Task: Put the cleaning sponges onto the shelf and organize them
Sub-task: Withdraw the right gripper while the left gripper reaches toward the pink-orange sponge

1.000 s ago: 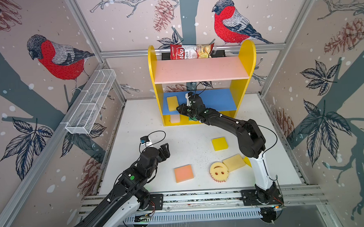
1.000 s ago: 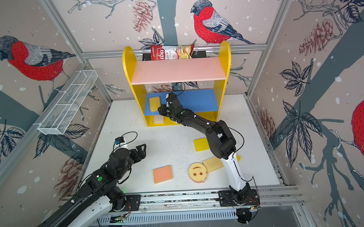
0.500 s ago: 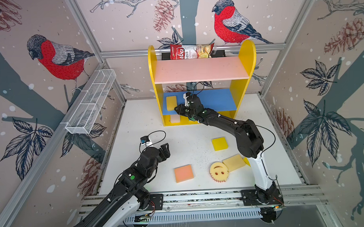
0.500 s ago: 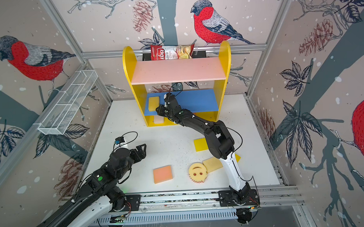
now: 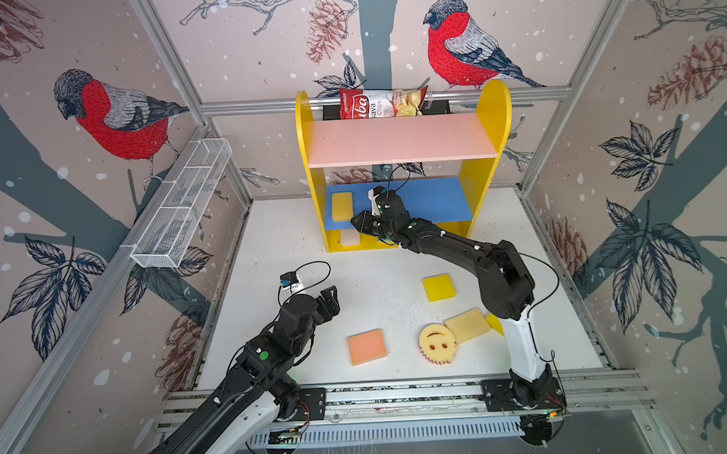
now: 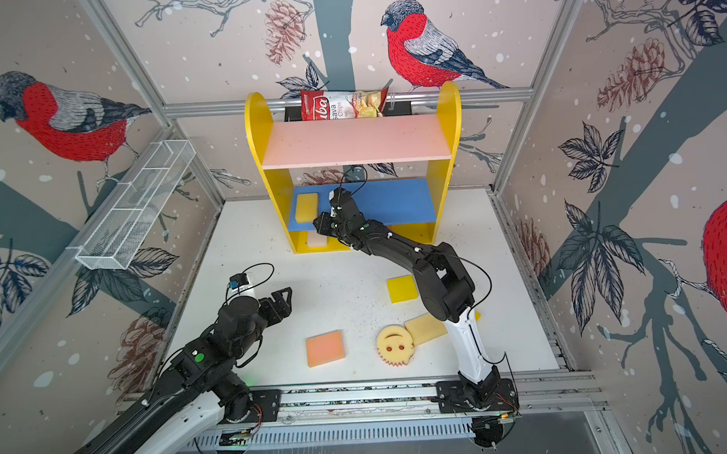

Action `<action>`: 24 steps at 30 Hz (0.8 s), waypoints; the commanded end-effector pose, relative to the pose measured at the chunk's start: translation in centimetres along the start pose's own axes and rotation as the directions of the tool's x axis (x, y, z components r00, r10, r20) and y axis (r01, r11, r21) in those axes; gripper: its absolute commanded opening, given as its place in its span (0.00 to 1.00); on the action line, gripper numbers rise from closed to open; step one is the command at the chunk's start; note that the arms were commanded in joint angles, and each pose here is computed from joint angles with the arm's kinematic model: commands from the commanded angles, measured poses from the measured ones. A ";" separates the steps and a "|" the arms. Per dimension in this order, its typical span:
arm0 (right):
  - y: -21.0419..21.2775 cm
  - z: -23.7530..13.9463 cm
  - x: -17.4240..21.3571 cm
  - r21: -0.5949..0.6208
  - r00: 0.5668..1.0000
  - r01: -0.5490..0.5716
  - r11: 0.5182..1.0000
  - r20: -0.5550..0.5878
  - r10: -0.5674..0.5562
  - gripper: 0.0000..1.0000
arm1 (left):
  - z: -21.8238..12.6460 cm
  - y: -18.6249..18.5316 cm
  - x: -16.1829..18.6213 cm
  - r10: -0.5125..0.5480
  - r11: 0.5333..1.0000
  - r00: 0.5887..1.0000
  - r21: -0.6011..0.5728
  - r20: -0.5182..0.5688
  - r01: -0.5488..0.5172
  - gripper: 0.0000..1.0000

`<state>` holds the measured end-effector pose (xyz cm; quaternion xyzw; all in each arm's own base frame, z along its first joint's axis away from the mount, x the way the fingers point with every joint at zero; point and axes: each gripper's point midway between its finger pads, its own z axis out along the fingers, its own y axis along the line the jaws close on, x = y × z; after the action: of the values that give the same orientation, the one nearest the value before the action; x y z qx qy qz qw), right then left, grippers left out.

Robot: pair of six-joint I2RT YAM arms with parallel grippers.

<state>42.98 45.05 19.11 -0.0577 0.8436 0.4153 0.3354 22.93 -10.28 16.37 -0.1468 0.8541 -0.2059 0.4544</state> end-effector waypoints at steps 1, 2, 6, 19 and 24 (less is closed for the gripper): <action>1.1 -2.0 -1.3 -0.017 0.997 0.037 0.999 0.061 -0.036 0.27 | -0.3 -0.7 -0.8 0.010 1.000 1.000 0.022 0.022 -0.011 0.84; 1.1 -2.7 -1.2 -0.013 0.997 0.043 0.999 0.066 -0.042 0.27 | -0.3 -0.8 -0.8 0.015 1.000 1.000 0.024 0.017 -0.015 0.84; -0.4 -5.5 0.0 0.052 0.995 0.083 0.995 0.059 -0.086 0.33 | -0.3 -0.6 -0.6 0.030 0.999 1.000 0.010 0.001 -0.030 0.84; -16.6 -18.3 8.5 0.458 0.999 -0.049 0.888 0.033 0.038 0.69 | 2.5 -2.8 1.6 0.071 0.993 0.994 0.096 -0.081 -0.063 0.84; -19.5 -21.7 10.0 0.499 0.995 -0.098 0.861 0.061 0.078 0.65 | 4.1 -4.7 2.9 0.113 0.983 0.983 0.161 -0.143 -0.089 0.83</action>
<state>31.75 19.14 9.45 0.0638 0.9198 0.2007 0.3311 24.19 -14.31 12.89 -0.0810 0.8896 -0.2159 0.3942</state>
